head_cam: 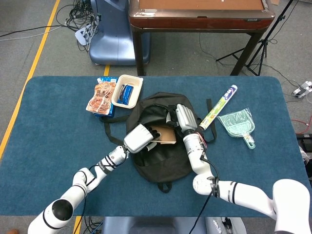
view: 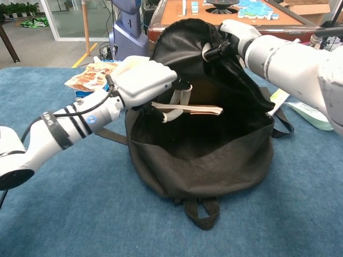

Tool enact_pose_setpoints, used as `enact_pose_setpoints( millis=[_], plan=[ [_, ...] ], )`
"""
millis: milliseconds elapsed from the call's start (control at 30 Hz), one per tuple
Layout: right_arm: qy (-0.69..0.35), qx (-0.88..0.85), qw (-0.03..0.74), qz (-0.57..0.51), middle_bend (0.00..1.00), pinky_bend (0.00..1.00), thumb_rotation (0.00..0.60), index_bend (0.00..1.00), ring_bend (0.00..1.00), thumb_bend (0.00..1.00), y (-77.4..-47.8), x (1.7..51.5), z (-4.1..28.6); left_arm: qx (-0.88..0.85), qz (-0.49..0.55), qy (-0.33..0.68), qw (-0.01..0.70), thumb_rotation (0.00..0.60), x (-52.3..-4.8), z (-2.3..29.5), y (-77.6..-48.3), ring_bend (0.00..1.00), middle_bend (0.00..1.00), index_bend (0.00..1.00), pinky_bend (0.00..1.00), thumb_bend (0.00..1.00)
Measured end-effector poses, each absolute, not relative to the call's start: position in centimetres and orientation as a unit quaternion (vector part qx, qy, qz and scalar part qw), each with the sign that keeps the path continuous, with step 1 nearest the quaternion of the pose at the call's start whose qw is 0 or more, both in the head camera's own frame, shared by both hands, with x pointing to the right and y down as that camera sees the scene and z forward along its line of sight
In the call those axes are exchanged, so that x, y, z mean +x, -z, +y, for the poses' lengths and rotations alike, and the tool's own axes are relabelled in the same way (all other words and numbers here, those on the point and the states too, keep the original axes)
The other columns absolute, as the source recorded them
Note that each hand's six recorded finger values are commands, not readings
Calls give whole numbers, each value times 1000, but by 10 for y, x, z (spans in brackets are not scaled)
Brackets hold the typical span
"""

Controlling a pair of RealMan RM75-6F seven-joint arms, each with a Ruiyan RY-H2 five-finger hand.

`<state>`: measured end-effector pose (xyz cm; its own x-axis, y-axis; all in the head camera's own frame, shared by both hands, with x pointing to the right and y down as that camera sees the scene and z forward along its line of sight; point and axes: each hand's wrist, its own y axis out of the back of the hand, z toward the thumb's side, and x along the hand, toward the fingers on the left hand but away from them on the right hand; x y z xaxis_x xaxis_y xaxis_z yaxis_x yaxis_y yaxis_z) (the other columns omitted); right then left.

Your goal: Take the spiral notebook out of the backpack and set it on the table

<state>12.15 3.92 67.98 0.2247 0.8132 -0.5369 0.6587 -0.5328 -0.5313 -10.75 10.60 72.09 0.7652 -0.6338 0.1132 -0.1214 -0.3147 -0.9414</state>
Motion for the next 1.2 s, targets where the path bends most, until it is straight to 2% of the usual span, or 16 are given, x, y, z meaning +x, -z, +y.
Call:
enact_pose_setpoints(
  millis=[333,633,833,933,1033,1133,1200],
  plan=[
    [-409,-780,92,-464,578,189,600,716,376,804,-683,138,45,-792,279,170,516,600,-141,118,-688,725,751,715,803,420],
    [-416,-786,89,-448,565,190,600,715,378,801,-687,153,54,-801,329,133,482,600,-173,111,-653,746,775,721,824,420],
    [-412,-804,87,-419,490,190,600,638,352,781,-686,158,64,-801,368,113,458,600,-186,100,-626,757,785,725,839,420],
    [-413,-816,93,-394,409,190,600,546,287,736,-685,160,70,-796,387,106,454,600,-193,91,-613,759,787,726,839,420],
    [-422,-827,106,-356,274,169,600,337,174,658,-684,164,79,-792,399,101,451,600,-198,82,-602,759,787,727,839,420],
    [-436,-837,116,-309,114,109,600,81,42,518,-683,171,90,-788,406,99,452,600,-203,75,-593,759,787,727,839,420],
    [-447,-842,123,-275,40,80,600,1,1,402,-681,177,96,-785,411,97,453,600,-206,71,-587,759,787,727,839,420]
  ],
)
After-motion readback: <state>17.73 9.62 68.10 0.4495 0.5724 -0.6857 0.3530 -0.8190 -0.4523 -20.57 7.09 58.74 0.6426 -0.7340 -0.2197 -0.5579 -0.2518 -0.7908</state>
